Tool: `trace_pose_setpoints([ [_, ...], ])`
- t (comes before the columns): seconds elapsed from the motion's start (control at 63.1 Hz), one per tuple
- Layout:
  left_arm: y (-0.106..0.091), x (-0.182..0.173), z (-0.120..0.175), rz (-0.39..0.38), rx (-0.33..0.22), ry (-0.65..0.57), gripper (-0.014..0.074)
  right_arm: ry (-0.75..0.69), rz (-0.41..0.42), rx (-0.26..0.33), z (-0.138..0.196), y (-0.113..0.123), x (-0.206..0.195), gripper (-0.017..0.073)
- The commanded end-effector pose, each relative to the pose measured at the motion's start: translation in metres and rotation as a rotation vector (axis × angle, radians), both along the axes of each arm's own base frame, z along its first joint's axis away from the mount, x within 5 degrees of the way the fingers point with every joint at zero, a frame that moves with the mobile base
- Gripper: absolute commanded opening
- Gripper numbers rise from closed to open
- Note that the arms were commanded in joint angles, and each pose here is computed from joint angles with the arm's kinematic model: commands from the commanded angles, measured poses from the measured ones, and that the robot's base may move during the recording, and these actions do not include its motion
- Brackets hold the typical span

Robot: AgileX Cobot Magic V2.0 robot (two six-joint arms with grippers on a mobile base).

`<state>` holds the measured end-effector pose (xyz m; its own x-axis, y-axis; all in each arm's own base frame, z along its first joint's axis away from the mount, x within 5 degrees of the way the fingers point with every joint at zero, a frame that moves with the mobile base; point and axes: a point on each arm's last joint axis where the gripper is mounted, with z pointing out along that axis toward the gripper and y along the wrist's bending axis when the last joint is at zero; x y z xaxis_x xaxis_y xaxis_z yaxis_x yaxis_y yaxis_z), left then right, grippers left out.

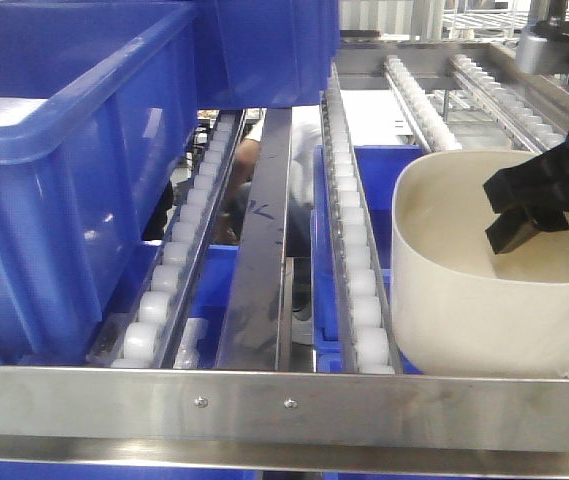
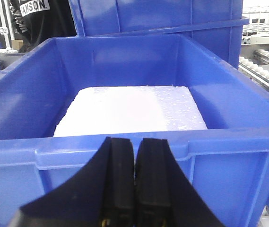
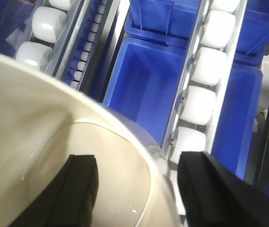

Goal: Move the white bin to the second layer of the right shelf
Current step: 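Open the right gripper and release the bin rim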

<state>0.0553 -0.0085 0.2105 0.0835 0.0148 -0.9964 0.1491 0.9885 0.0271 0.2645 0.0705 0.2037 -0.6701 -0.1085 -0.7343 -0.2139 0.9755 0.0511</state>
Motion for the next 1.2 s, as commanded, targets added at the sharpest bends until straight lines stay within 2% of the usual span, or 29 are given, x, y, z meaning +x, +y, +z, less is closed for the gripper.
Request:
trace_pose_setpoints([
  [0.0,0.000,0.000,-0.003,0.003,-0.023,-0.063,0.0085,-0.137,-0.006,0.036,0.025,0.000,0.003,0.0487],
  [0.554,0.000,0.000,-0.003,0.003,-0.023,-0.063,0.0085,-0.233,-0.079,0.052,0.052,-0.022,-0.004,0.0487],
  [1.045,0.000,0.000,-0.003,0.003,-0.023,-0.063,0.0085,-0.342,-0.077,0.078,0.088,-0.027,-0.030,0.0487],
  [1.188,0.000,0.000,-0.003,0.003,-0.023,-0.063,0.0085,-0.423,-0.076,0.096,0.108,-0.030,-0.046,0.0478],
])
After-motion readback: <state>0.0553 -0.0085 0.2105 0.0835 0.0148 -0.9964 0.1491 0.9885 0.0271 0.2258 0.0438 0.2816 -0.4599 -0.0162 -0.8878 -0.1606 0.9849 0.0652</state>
